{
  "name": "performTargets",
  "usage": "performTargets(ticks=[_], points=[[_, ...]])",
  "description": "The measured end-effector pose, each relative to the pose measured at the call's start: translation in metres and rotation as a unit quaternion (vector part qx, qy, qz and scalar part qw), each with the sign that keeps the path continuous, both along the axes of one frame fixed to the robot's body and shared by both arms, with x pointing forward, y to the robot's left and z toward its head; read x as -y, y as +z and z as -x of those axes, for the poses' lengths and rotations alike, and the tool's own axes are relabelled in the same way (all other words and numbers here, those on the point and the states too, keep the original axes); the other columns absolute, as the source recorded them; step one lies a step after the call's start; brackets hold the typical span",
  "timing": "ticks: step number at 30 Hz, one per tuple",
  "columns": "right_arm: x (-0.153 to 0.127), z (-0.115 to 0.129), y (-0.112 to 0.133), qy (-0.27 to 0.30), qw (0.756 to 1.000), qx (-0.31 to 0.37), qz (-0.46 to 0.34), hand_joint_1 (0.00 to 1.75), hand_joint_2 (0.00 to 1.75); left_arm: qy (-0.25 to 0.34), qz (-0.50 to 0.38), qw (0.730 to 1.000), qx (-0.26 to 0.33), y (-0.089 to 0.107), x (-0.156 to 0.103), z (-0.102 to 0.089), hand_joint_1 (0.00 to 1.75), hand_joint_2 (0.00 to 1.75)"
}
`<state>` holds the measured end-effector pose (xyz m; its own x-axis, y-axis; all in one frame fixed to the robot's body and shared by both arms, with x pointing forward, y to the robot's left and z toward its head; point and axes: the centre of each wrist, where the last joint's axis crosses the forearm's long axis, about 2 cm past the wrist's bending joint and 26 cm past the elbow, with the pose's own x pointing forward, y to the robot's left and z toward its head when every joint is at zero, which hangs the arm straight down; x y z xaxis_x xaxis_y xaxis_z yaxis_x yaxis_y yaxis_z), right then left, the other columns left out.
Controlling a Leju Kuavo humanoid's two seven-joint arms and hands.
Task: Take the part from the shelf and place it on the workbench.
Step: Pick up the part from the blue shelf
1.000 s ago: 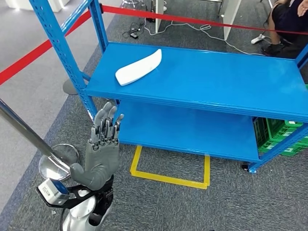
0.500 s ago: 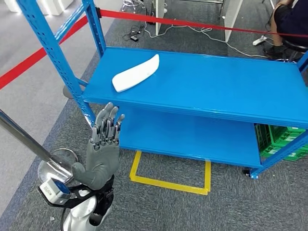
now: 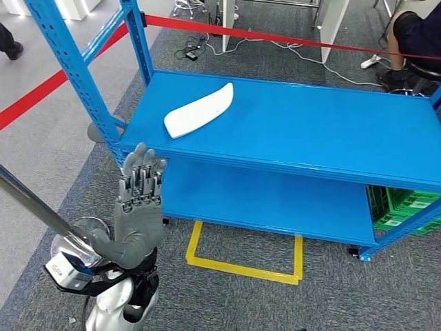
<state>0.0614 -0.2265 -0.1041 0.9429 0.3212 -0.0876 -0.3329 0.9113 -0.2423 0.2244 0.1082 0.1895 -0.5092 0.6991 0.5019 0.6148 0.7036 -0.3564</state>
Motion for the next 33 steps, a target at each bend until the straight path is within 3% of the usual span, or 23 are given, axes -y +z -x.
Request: performTargets(ticks=[33], points=[[0.0004,-0.0002,0.0000,-0.004,1.000,-0.002,0.002,0.00,0.00,0.017,-0.007,1.000,-0.010,-0.0023,-0.0022,-0.0014,0.00,0.00]])
